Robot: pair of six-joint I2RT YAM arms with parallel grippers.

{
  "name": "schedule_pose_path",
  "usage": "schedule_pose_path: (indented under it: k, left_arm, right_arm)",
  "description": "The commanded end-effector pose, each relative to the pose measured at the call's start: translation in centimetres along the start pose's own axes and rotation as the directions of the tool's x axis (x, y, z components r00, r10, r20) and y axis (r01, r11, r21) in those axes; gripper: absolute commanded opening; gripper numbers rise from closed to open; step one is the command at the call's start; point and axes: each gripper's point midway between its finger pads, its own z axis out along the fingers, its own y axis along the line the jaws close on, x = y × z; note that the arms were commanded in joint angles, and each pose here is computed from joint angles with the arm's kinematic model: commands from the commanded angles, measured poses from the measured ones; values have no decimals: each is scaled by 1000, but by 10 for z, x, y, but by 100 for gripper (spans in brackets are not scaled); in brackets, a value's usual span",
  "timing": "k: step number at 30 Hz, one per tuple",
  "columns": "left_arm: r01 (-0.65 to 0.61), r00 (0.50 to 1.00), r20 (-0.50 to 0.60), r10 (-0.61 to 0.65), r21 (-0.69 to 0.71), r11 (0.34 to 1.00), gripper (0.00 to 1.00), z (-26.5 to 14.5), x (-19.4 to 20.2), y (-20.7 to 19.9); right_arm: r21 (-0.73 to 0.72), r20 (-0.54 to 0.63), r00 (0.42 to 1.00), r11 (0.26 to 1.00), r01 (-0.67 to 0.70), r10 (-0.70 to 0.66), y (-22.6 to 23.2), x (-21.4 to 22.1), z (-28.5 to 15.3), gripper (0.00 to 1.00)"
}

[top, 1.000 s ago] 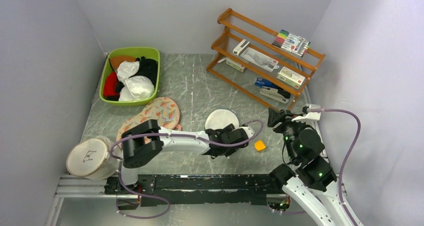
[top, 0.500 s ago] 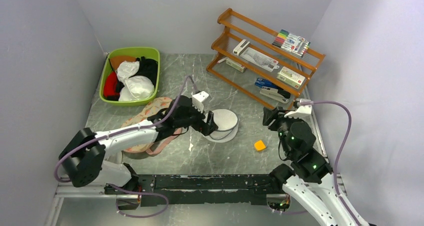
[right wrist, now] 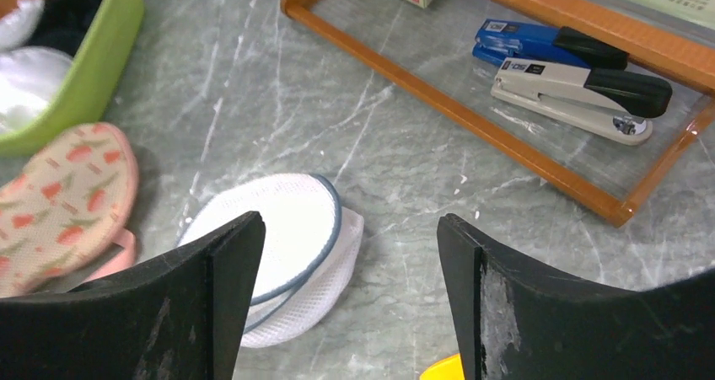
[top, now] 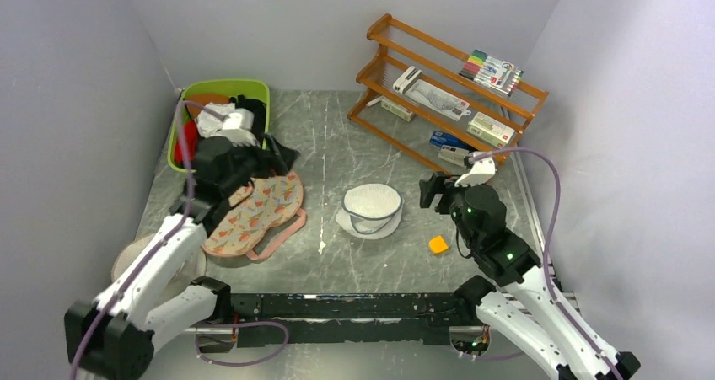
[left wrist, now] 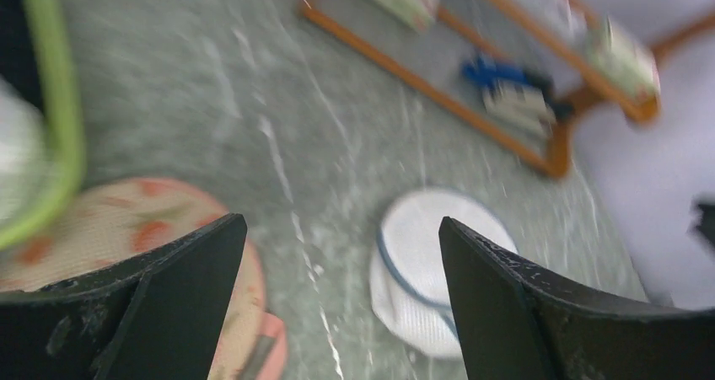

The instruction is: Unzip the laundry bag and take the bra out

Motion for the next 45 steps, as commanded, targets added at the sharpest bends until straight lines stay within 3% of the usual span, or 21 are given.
schedule_pose_path:
  k: [1, 4, 8, 12, 18, 29, 45]
  left_arm:
    - [126, 956, 293, -19, -349, 929, 95, -69, -93, 53]
    - [82, 916, 391, 93, -409, 909, 94, -106, -141, 60]
    - [-16, 876, 422, 234, -458, 889, 94, -138, -190, 45]
    - [-118, 808, 495, 320, -395, 911, 94, -168, -231, -1]
    - [-210, 703, 592, 394, -357, 910, 94, -212, -256, -45]
    - [-255, 684, 603, 409, -329, 910, 94, -237, -258, -70]
    - [-241, 720, 581, 379, -302, 922, 94, -223, -252, -65]
  right_arm:
    - [-46, 13, 999, 998, 48, -48, 14, -15, 8, 82]
    - [-60, 36, 997, 996, 71, -69, 20, -29, 11, 99]
    - [-82, 89, 992, 992, 92, -84, 32, -66, 9, 100]
    - [-118, 180, 981, 988, 100, -78, 45, -117, -5, 100]
    - [-86, 295, 953, 991, 98, -68, 46, -189, -30, 100]
    - [-90, 412, 910, 993, 74, -30, 43, -244, -68, 100]
    - [-53, 364, 931, 997, 55, -32, 42, -234, -52, 100]
